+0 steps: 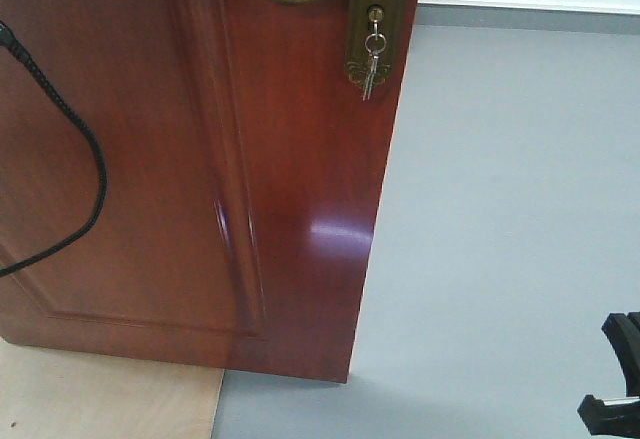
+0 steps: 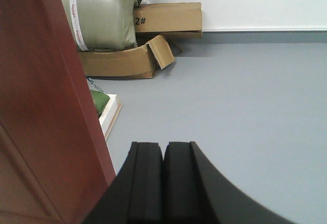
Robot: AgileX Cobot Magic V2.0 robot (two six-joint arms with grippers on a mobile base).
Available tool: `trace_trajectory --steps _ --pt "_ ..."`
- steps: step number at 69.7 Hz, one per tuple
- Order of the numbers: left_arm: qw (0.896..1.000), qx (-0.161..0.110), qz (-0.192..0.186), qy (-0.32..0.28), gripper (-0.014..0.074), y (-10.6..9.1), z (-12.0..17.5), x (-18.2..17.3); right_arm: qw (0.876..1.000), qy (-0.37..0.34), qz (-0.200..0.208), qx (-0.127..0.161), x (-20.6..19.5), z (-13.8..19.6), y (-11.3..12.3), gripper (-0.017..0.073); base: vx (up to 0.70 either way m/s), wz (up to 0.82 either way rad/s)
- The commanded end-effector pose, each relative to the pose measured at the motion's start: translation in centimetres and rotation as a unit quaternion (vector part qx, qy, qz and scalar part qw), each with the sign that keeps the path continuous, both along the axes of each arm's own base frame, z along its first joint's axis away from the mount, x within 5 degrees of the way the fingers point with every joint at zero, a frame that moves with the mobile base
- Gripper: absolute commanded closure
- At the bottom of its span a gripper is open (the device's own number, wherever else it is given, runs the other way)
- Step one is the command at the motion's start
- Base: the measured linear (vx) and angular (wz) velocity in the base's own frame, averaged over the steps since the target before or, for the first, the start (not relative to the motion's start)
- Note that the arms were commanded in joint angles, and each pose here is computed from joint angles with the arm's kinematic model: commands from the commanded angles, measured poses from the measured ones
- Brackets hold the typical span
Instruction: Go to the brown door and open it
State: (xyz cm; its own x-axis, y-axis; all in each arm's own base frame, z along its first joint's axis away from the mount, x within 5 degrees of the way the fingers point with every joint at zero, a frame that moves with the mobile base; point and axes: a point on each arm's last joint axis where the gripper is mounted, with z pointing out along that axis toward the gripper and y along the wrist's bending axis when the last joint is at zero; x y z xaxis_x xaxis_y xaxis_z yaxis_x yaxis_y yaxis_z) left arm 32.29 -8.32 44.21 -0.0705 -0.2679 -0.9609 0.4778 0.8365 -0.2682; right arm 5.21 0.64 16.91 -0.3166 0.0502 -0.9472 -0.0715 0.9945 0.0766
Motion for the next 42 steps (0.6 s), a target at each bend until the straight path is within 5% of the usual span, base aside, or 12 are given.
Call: trace_trajectory --steps 1,42 --pt "0.998 -0.059 -0.011 -0.022 0.0577 0.01 2.32 -1.23 0.999 -0.048 -0.001 -0.005 0.13 0.72 -0.06 0.0559 0.04 0.01" --pt "0.998 -0.059 -0.011 -0.022 0.0577 0.01 2.32 -1.23 0.999 -0.048 -0.001 -0.005 0.13 0.72 -0.06 0.0559 0.02 0.01"
